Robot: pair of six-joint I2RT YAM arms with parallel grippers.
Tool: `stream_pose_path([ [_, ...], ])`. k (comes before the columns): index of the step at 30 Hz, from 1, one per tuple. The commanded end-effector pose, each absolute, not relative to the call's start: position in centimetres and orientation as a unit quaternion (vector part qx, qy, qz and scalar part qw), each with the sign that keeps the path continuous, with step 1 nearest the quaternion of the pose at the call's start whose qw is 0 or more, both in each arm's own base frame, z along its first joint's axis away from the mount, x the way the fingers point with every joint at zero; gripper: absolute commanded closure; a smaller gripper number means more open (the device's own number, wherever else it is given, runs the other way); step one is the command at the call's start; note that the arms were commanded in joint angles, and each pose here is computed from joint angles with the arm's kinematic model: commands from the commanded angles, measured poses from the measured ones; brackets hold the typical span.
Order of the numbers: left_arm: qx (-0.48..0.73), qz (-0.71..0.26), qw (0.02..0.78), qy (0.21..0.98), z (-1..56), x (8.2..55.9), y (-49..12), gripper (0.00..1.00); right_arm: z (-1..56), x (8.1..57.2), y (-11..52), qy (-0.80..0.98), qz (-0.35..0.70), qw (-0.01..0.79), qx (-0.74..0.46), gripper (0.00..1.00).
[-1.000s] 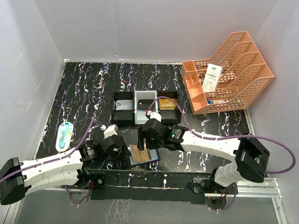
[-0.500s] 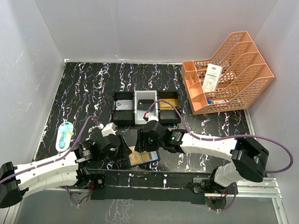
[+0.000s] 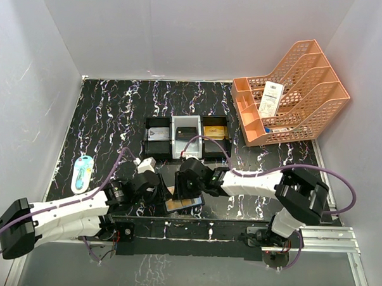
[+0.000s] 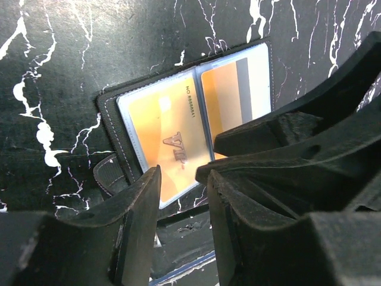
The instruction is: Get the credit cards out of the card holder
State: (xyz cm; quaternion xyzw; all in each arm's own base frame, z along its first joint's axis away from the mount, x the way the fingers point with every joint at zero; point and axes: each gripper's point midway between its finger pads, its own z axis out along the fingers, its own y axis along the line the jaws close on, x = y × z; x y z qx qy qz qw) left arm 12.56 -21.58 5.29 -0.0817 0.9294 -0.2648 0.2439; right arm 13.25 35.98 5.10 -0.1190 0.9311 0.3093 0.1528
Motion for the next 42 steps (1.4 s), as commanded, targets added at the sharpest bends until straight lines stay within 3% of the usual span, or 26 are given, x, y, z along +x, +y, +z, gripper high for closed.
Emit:
stream_pose_path([
  [1, -0.077, -0.291, 0.247, 0.921, 5.8, 12.7, -22.7, 0.64, 6.4, 13.3, 38.7, 0.911, 0.362, 0.154, -0.127, 0.63],
  [11, -0.081, -0.263, 0.236, 0.932, 4.0, 12.5, -22.0, 0.67, 4.5, 14.8, 36.1, 0.936, 0.282, 0.183, -0.107, 0.63],
  [25, -0.066, -0.203, 0.205, 0.955, 1.1, 12.1, -21.5, 0.74, 8.7, 14.8, 37.2, 0.913, 0.336, 0.203, -0.111, 0.63],
  [42, -0.064, -0.195, 0.202, 0.958, 0.7, 11.9, -21.4, 0.76, 4.6, 15.4, 34.7, 0.942, 0.259, 0.191, -0.101, 0.64],
])
